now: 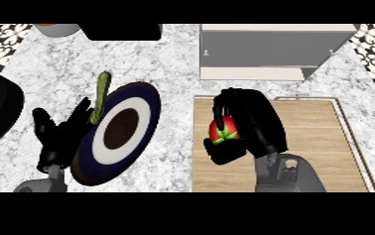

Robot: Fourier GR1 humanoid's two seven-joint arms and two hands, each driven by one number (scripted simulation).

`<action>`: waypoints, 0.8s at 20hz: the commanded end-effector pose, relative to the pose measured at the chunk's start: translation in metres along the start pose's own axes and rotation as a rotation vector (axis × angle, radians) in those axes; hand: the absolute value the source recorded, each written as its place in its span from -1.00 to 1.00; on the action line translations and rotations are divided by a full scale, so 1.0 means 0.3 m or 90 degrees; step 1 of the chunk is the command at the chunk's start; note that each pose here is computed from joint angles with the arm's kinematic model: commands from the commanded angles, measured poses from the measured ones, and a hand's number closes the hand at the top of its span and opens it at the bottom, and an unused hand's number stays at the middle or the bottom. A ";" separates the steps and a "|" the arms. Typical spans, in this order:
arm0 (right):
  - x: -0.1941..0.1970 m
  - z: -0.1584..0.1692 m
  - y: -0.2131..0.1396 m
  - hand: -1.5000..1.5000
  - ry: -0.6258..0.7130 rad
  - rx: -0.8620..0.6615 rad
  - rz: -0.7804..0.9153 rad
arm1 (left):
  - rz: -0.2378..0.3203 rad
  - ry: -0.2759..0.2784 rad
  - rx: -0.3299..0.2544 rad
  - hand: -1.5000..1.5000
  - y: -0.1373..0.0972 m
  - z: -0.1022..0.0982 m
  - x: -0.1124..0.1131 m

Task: Pick the tomato from the tray and place it in the tiered shelf

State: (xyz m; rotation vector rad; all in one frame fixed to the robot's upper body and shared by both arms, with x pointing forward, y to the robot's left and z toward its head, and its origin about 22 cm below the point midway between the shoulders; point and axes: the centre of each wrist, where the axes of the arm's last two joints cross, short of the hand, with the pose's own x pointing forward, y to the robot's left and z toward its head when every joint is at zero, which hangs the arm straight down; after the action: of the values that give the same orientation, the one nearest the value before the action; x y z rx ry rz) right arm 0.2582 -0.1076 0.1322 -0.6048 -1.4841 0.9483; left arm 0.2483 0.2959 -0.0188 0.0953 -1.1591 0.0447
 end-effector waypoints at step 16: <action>0.354 0.027 -0.606 1.00 0.060 -0.257 -0.064 | 0.000 0.025 0.005 0.00 0.076 -0.051 0.030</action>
State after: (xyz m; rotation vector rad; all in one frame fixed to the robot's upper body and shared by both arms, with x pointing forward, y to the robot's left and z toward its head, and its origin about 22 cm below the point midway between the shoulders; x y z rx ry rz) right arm 0.2499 -0.1156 0.3077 -0.8072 -1.7290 0.5844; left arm 0.2543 0.3045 -0.0173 0.0931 -1.1505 0.0491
